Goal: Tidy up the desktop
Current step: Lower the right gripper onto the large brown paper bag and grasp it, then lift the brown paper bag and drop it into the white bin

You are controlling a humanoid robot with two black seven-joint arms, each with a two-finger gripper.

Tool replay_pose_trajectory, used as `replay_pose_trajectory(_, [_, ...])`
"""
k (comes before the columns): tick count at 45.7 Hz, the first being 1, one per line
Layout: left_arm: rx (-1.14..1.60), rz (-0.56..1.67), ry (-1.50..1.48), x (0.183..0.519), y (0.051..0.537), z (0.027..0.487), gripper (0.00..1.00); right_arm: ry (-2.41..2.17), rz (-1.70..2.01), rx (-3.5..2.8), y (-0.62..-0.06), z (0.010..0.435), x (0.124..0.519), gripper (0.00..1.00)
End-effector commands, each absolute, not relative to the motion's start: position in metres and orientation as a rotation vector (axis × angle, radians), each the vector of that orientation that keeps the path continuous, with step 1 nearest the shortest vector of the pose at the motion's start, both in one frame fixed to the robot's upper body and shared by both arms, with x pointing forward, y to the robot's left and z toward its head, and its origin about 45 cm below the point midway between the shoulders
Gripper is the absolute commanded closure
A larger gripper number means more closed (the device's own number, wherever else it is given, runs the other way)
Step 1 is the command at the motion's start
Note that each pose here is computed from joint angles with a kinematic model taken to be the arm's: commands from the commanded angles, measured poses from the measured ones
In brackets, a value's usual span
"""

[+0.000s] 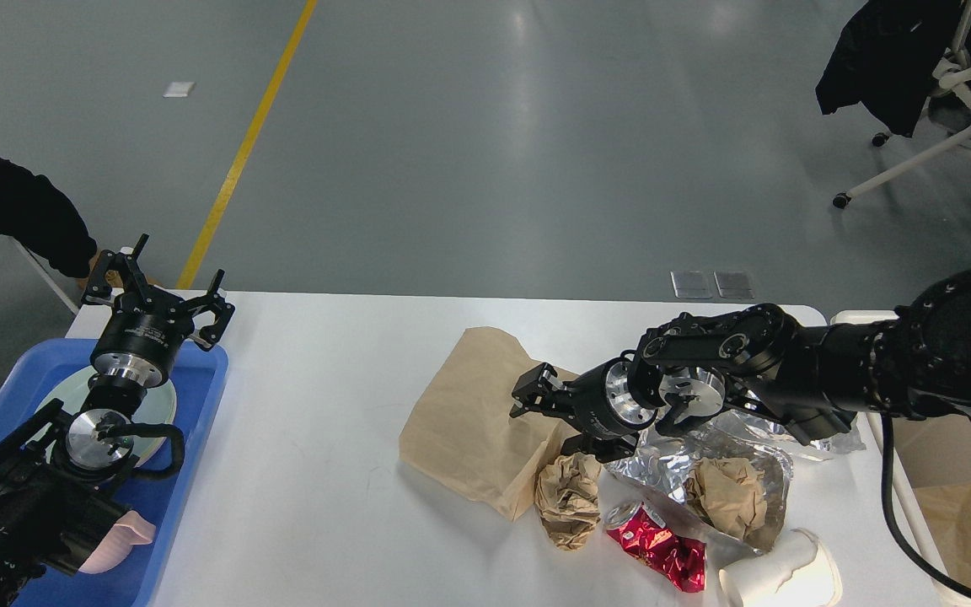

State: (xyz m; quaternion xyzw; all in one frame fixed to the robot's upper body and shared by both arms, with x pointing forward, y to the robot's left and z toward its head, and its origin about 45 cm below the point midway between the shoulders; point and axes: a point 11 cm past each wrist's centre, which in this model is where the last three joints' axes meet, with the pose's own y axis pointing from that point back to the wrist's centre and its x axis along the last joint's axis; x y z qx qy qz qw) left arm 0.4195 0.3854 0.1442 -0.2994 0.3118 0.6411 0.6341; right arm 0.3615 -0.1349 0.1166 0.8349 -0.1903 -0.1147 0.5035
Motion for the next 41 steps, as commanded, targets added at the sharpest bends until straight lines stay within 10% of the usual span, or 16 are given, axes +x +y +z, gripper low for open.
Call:
replay_pose_trajectory(1, [-0.685, 1.466, 0.713, 0.42, 0.385, 0.144, 0.04, -0.409, -0.277, 2.023, -0.132, 0.119, 0.358, 0.95])
replay_pose_trajectory(41, [-0.685, 1.466, 0.713, 0.42, 0.385, 0.144, 0.04, -0.225, -0.201, 2.104, -0.115, 0.19, 0.374, 1.0])
